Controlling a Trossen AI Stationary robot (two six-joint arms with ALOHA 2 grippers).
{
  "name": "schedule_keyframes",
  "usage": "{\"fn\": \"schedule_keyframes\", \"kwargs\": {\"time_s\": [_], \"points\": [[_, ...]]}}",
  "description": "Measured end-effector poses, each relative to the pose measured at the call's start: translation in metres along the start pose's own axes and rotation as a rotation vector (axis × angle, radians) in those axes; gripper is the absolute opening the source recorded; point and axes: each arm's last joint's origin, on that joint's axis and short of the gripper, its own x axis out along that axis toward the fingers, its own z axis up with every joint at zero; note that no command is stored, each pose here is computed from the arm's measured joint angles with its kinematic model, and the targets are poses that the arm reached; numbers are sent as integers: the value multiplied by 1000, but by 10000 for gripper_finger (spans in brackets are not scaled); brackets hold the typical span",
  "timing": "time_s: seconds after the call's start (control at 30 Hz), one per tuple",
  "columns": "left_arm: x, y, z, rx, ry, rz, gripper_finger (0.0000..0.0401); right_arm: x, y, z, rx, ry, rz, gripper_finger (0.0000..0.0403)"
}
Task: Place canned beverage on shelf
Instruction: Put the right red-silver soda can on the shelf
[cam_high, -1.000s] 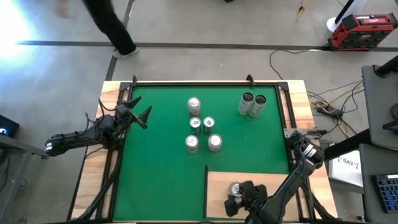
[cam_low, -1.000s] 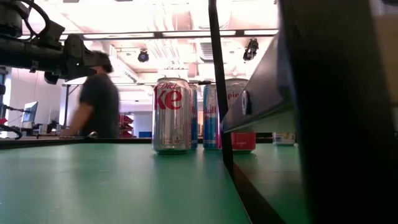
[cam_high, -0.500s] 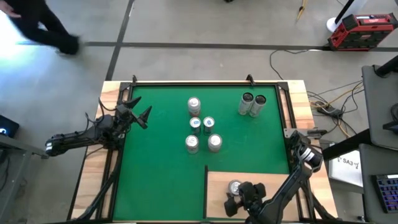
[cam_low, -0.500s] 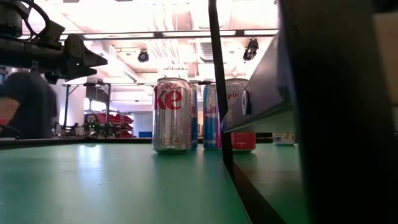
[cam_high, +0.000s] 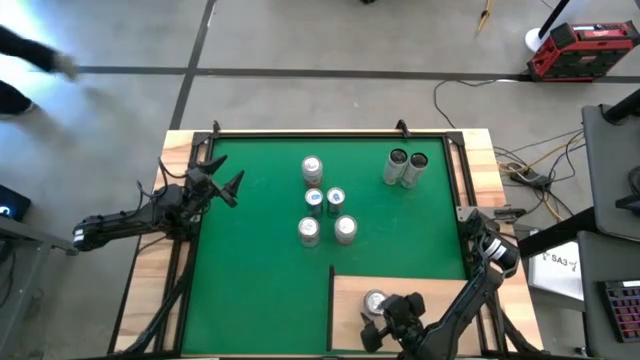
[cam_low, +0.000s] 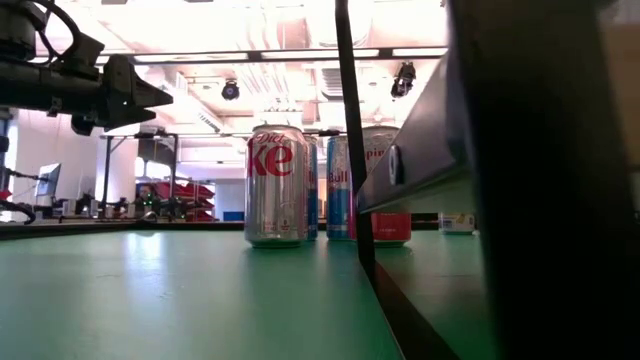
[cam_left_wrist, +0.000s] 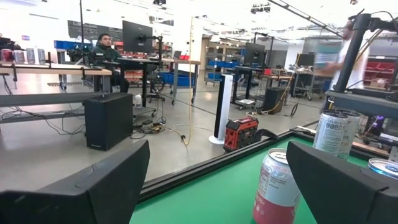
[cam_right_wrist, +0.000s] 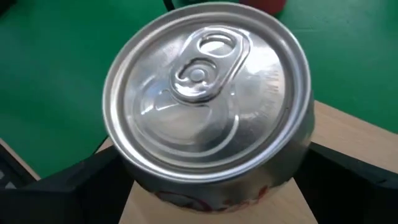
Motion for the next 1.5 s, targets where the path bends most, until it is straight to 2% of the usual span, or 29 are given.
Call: {"fn": "schedule_keyframes", "kwargs": {"time_s": [0.33,0.67,1.03,1.17,1.33,1.5], "points": [[0,0,0,1,0,0,363,0,2,3,-78,-106,51,382],[0,0,0,1,0,0,363,4,2,5,-93,-116,43,379],[0,0,0,0,0,0,363,15,3,2,-79,-133,20,302],[0,0,0,1,0,1,363,14,3,1,-59,-133,22,301],[0,0,0,0,0,0,363,6,1,-2,-47,-98,12,301],[0,0,0,1,0,0,363,-15,-11,-7,-24,-63,-48,301]]}}
